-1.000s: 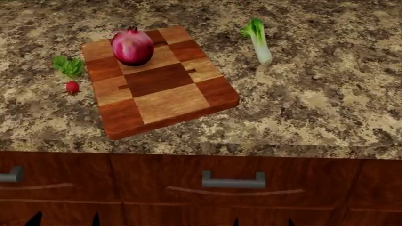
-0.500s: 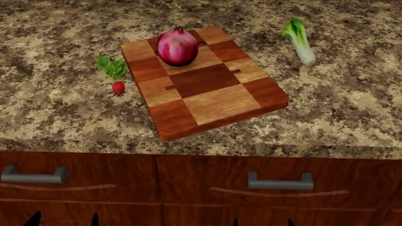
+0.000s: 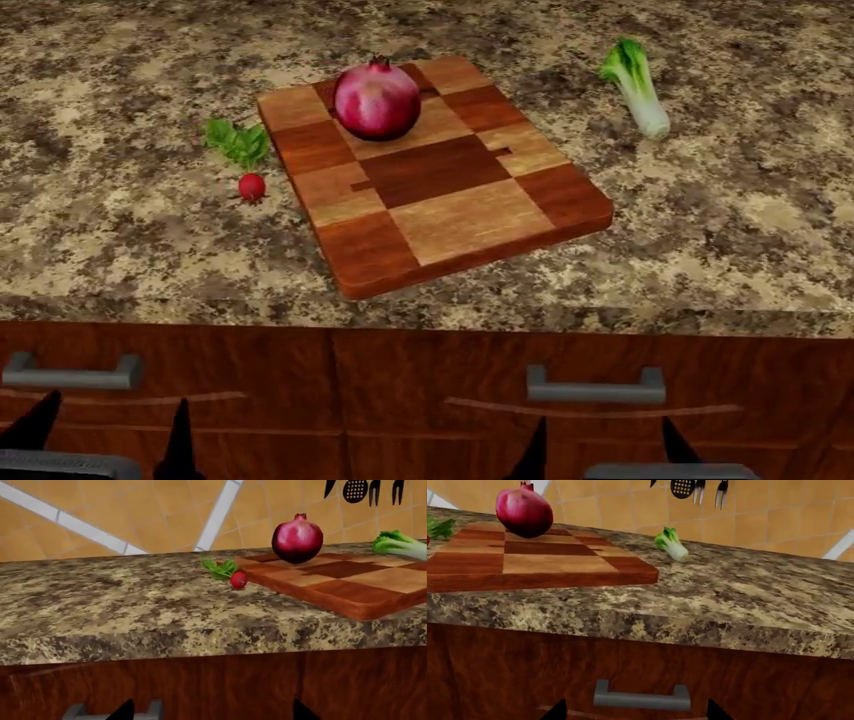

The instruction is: Clear the non-vegetable object off the cutting board and place the vegetables onto it.

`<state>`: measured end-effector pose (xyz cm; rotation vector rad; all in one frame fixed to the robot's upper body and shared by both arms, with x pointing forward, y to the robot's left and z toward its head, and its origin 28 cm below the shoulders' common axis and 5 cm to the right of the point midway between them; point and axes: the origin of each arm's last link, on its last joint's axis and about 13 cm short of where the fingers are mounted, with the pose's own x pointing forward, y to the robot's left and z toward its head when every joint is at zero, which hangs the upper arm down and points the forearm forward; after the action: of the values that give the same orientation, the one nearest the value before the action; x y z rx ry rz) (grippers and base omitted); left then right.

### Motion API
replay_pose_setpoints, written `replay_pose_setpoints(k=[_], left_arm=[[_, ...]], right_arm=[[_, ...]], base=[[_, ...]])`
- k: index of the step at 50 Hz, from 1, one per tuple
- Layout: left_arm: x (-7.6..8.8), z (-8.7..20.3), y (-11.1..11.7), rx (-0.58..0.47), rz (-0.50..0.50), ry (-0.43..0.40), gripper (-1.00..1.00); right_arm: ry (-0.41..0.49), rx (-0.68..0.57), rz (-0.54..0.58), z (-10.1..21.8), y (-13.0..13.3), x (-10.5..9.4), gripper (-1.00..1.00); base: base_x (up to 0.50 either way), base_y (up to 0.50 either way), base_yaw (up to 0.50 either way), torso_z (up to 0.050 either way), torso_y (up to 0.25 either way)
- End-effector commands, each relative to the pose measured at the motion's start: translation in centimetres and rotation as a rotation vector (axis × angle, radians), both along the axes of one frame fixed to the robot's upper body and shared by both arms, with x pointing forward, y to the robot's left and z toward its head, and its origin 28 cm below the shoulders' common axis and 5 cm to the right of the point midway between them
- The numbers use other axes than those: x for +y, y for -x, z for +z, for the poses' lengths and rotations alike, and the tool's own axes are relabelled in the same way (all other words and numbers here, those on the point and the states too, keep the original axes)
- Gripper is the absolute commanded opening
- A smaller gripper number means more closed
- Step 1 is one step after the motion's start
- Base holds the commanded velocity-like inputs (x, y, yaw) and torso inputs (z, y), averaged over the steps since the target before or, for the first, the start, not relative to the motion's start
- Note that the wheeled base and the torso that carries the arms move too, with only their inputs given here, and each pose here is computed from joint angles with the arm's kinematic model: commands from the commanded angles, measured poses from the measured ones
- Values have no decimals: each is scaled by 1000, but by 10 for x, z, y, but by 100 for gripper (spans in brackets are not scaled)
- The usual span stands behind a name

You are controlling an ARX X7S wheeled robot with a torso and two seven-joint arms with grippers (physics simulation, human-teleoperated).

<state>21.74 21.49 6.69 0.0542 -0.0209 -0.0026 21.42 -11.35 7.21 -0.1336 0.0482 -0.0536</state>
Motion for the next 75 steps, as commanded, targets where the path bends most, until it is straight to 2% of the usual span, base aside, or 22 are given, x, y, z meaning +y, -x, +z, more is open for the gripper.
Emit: replay_pose_setpoints(k=[1, 6, 7, 9, 10, 11, 12, 13, 14, 15, 16, 17, 28, 38, 39, 43, 58, 75], left_arm=[[6, 49, 2, -8, -4, -43, 100], [8, 76, -4, -15, -21, -62, 100], [8, 83, -6, 5, -43, -32, 100], [9, 98, -8, -68, -36, -87, 100], [9, 104, -8, -54, -52, -65, 100], [16, 109, -34, 106, -147, -46, 100], [21, 129, -53, 175, -126, -44, 100], [21, 168, -65, 45, -119, -54, 100], [21, 184, -69, 6, -118, -62, 100], [18, 208, -89, 43, -147, -67, 100], [19, 227, -94, 7, -143, -64, 100], [19, 230, -96, 8, -141, -63, 100], [17, 255, -111, 0, -149, -64, 100], [17, 264, -132, 23, -128, -80, 100], [17, 264, -134, 51, -134, -51, 100], [15, 266, -134, 39, -140, -65, 100], [18, 268, -136, 34, -136, -63, 100], [20, 271, -131, 21, -135, -70, 100]], right_arm=[[98, 32, -12, 53, 5, -18, 100], [124, 44, 7, 88, 4, -24, 100], [121, 50, 10, 94, 3, -27, 100], [114, 70, 19, 105, 1, -31, 100], [107, 66, 32, 111, -1, -32, 100], [147, 255, 84, 123, -19, -54, 100], [120, 313, 47, 141, -36, -62, 100], [112, 215, 101, 175, -43, -58, 100], [120, 113, 162, 210, -45, -54, 100], [167, 198, 229, 229, -59, -52, 100], [160, 121, 212, 263, -61, -54, 100], [162, 119, 215, 267, -62, -54, 100], [187, 106, 209, 301, -79, -59, 100], [202, 121, 210, 312, -100, -62, 100], [195, 122, 212, 312, -102, -63, 100], [162, 124, 210, 309, -106, -63, 100], [228, 148, 255, 304, -111, -56, 100], [234, 167, 259, 299, -107, -56, 100]], base=[[0, 0, 0, 0, 0], [0, 0, 0, 0, 0], [0, 0, 0, 0, 0], [0, 0, 0, 0, 0], [0, 0, 0, 0, 0], [0, 0, 0, 0, 0], [0, 0, 0, 0, 0], [0, 0, 0, 0, 0], [0, 0, 0, 0, 0], [0, 0, 0, 0, 0], [0, 0, 0, 0, 0], [0, 0, 0, 0, 0], [0, 0, 0, 0, 0], [0, 0, 0, 0, 0], [234, 0, 0, 0, 0], [444, -216, 0, 0, 0], [486, -120, 0, 0, 0], [500, 0, 0, 0, 1]])
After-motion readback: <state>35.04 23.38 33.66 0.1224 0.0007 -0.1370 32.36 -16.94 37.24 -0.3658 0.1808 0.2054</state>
